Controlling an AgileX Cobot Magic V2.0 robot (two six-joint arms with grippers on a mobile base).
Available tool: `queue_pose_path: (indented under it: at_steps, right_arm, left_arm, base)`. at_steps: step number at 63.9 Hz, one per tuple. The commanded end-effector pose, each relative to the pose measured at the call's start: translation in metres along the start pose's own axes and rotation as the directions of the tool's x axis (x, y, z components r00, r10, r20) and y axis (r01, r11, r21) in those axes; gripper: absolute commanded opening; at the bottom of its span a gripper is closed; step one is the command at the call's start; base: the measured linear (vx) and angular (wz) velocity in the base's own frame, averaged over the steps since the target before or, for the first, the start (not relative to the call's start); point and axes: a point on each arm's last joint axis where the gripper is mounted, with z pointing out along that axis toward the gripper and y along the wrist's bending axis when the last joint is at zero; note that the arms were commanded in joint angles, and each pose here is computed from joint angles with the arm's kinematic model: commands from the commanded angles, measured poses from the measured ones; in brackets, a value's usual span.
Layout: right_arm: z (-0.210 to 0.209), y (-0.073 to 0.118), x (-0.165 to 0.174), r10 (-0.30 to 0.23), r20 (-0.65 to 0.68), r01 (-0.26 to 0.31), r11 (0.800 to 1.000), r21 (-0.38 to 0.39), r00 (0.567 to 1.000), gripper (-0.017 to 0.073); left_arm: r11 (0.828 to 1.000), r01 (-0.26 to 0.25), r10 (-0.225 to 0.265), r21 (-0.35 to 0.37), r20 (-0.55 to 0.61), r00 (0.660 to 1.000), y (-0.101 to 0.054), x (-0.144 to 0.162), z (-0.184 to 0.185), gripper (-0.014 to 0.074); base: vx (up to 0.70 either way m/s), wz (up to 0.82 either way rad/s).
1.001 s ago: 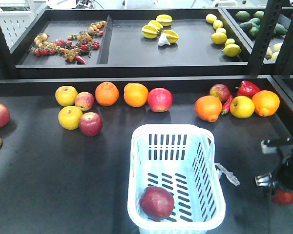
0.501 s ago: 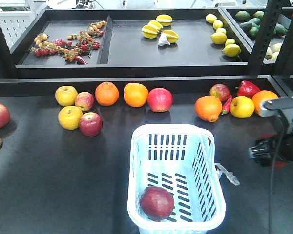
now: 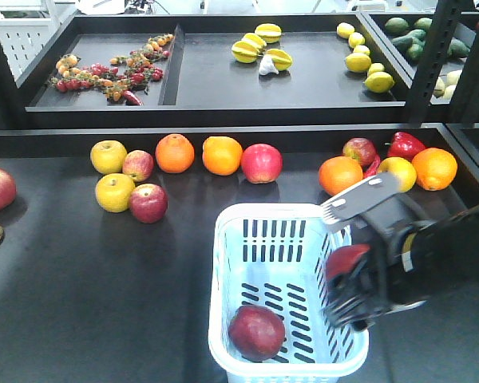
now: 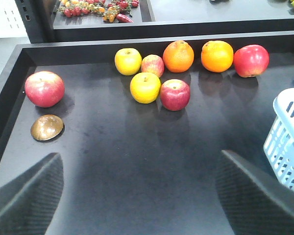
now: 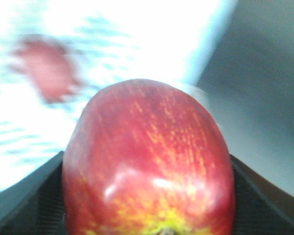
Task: Pick three apples into basket with both arms
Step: 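Carry the second red apple over the basket with the right gripper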
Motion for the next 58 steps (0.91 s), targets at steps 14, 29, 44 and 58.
queue_pose_path:
  at_steps: [14,29,44,58]
  right_arm:
    - [0.024,0.025,-0.027,-0.095,0.139,0.101,0.994,-0.037,0.986,0.0329]
    - [0.042,0.027,-0.026,-0.093,0.082,0.097,0.994,-0.044,0.992,0.0580]
    - [0.042,0.027,-0.026,-0.093,0.088,0.097,0.994,-0.043,0.992,0.0719]
    - [0.036,0.024,-0.022,-0.076,0.049,0.078,0.997,-0.026,0.996,0.0697]
  left_arm:
    - [1.000,0.007,-0.008,0.014,0.072,0.997,-0.001,-0.011,-0.003,0.0593]
    - [1.000,0.007,-0.008,0.014,0.072,0.997,-0.001,-0.011,-0.003,0.0593]
    - [1.000,0.007,-0.008,0.014,0.072,0.997,-0.001,-0.011,-0.003,0.0593]
    - [1.000,0.007,-0.008,0.014,0.072,0.997,-0.001,-0.011,-0.003,0.0593]
  base:
    - [0.00,0.00]
    - [0.00,0.00]
    - [0.00,0.00]
    - [0.00,0.00]
